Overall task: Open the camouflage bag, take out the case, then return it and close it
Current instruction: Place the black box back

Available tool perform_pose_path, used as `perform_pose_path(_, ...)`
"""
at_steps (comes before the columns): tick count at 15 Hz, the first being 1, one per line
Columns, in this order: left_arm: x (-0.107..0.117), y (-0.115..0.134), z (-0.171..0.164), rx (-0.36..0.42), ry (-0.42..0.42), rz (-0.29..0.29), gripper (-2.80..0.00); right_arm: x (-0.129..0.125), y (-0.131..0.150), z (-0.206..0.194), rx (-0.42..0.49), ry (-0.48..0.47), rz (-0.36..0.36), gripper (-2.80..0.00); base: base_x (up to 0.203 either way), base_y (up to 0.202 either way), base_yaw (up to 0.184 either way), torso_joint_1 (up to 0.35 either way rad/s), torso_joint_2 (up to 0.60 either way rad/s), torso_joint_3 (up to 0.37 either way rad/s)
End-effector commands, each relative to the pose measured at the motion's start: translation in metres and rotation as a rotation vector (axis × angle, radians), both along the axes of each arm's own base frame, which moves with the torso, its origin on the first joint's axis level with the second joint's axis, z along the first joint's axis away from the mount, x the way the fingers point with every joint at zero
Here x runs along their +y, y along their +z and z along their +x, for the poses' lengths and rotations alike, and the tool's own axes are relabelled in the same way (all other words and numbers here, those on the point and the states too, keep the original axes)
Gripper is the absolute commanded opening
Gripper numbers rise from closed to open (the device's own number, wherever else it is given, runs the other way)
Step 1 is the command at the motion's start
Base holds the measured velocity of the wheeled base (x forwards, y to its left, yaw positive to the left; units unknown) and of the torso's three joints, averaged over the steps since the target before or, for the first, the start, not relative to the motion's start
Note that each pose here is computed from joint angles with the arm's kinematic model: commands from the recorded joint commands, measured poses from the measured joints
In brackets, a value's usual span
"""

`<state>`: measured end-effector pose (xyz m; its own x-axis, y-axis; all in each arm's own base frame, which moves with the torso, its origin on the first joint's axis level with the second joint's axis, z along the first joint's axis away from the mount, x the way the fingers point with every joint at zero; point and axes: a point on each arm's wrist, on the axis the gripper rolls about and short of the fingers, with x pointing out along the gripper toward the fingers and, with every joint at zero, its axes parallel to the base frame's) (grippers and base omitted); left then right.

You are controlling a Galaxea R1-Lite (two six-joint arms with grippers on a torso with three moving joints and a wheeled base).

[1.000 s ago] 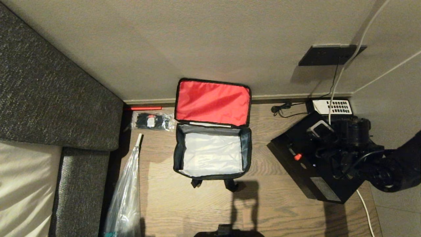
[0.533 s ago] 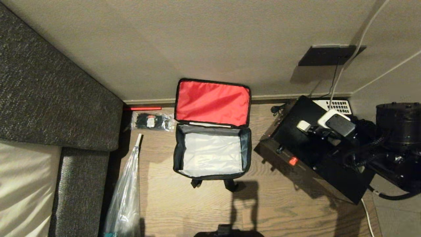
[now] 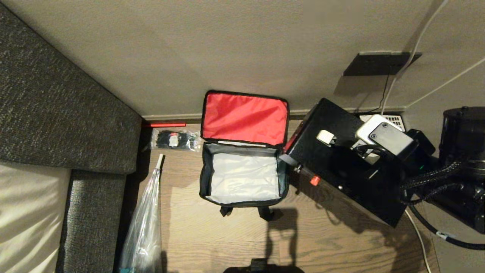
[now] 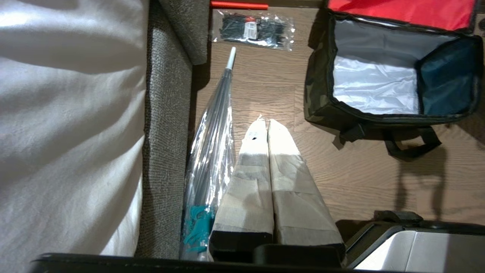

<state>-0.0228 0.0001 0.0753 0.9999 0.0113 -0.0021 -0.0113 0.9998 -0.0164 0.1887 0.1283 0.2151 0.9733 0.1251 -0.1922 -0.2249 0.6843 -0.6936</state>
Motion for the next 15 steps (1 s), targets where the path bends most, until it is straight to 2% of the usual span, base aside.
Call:
perform_pose_path(1, 0.0, -0.001, 0.0, 0.001, 0.001, 0.0, -2.8, 0.016, -0.009, 0.006, 0.045, 0.061, 0.036, -2.8, 0.0, 0.0, 0.0, 0.0, 0.0, 0.0)
perform_pose_path(3, 0.0, -0.001, 0.0, 0.001, 0.001, 0.0, -2.8, 0.026, -0.009, 0.015, 0.06, 0.098, 0.066, -2.8, 0.0, 0.0, 0.0, 0.0, 0.0, 0.0)
perform_pose_path(5, 0.0, -0.001, 0.0, 0.001, 0.001, -0.002, -2.8, 0.039, -0.01, 0.025, 0.088, 0.217, 0.088, -2.8, 0.0, 0.0, 0.0, 0.0, 0.0, 0.0)
perform_pose_path(7, 0.0, -0.001, 0.0, 0.001, 0.001, 0.0, -2.8, 0.049, -0.01, 0.036, 0.096, 0.259, 0.098, -2.8, 0.0, 0.0, 0.0, 0.0, 0.0, 0.0)
perform_pose_path(11, 0.0, -0.001, 0.0, 0.001, 0.001, 0.0, -2.8, 0.068, -0.013, 0.045, 0.145, 0.495, 0.111, -2.8, 0.0, 0.0, 0.0, 0.0, 0.0, 0.0)
perform_pose_path(13, 0.0, -0.001, 0.0, 0.001, 0.001, 0.0, -2.8, 0.074, -0.019, 0.049, 0.16, 0.563, 0.093, -2.8, 0.0, 0.0, 0.0, 0.0, 0.0, 0.0)
perform_pose_path(15, 0.0, -0.001, 0.0, 0.001, 0.001, 0.0, -2.8, 0.082, -0.017, 0.055, 0.17, 0.671, 0.114, -2.8, 0.0, 0.0, 0.0, 0.0, 0.0, 0.0)
